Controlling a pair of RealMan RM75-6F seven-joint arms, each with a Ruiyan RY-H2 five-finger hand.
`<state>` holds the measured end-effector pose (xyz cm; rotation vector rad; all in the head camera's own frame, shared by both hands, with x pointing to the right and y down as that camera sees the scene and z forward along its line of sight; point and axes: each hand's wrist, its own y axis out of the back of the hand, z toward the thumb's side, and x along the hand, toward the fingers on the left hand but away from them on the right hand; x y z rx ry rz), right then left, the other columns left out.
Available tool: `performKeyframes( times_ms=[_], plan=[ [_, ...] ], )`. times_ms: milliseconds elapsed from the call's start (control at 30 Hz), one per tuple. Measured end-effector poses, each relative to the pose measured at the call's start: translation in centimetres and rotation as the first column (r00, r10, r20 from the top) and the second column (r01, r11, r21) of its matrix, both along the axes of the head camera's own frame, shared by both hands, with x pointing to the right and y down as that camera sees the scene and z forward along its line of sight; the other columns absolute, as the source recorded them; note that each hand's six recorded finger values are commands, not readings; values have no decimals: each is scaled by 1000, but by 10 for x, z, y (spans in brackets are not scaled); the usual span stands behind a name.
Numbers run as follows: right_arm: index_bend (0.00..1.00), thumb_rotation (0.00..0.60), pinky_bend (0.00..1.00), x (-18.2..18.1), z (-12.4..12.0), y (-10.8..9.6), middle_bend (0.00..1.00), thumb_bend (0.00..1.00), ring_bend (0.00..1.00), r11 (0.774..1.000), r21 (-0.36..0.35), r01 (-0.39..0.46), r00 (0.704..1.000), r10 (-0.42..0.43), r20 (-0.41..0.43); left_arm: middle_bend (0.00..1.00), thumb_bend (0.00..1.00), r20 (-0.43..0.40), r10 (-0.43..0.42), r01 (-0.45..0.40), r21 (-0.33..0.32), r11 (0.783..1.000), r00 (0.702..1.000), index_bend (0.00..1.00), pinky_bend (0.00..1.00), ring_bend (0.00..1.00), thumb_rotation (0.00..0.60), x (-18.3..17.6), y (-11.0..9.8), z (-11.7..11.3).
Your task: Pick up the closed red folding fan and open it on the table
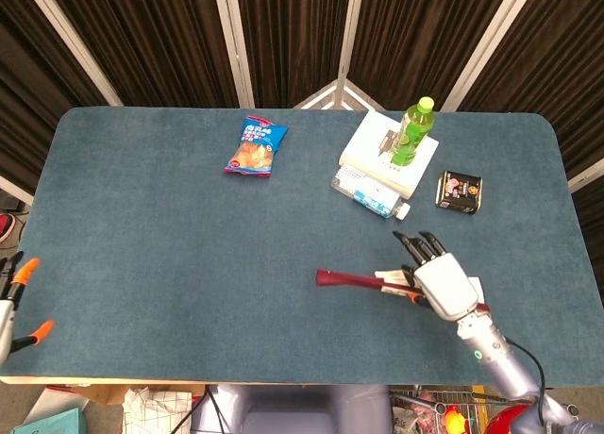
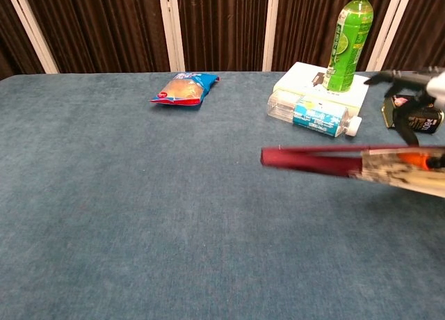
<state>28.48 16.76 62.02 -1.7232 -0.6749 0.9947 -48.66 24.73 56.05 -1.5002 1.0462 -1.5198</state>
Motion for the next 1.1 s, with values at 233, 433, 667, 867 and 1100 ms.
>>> performKeyframes(
  times_ms=[233,433,667,867,1100],
  plan=[
    [865,600,163,-28,-34,-48,123,391,214,996,54,65,996,-68,59,0,70,-66,93,-98,-73,993,993,126,0,0,600,22,-8,27],
    [865,600,162,-76,-64,-89,123,391,214,986,83,144,986,-150,72,0,70,-134,103,-114,-80,990,986,134,0,0,600,36,-27,53],
    [865,600,162,-138,-95,-124,124,392,214,983,66,170,979,-176,104,0,68,-250,109,-130,-68,989,962,137,0,0,600,58,-46,76],
    [865,600,162,-183,-107,-126,123,391,214,978,48,204,970,-209,126,0,57,-363,123,-162,-81,983,924,134,0,0,600,86,-59,97],
    [865,600,162,-200,-104,-118,123,392,214,978,18,206,967,-206,149,0,45,-533,135,-193,-54,980,835,143,0,0,600,134,-73,106]
  ],
)
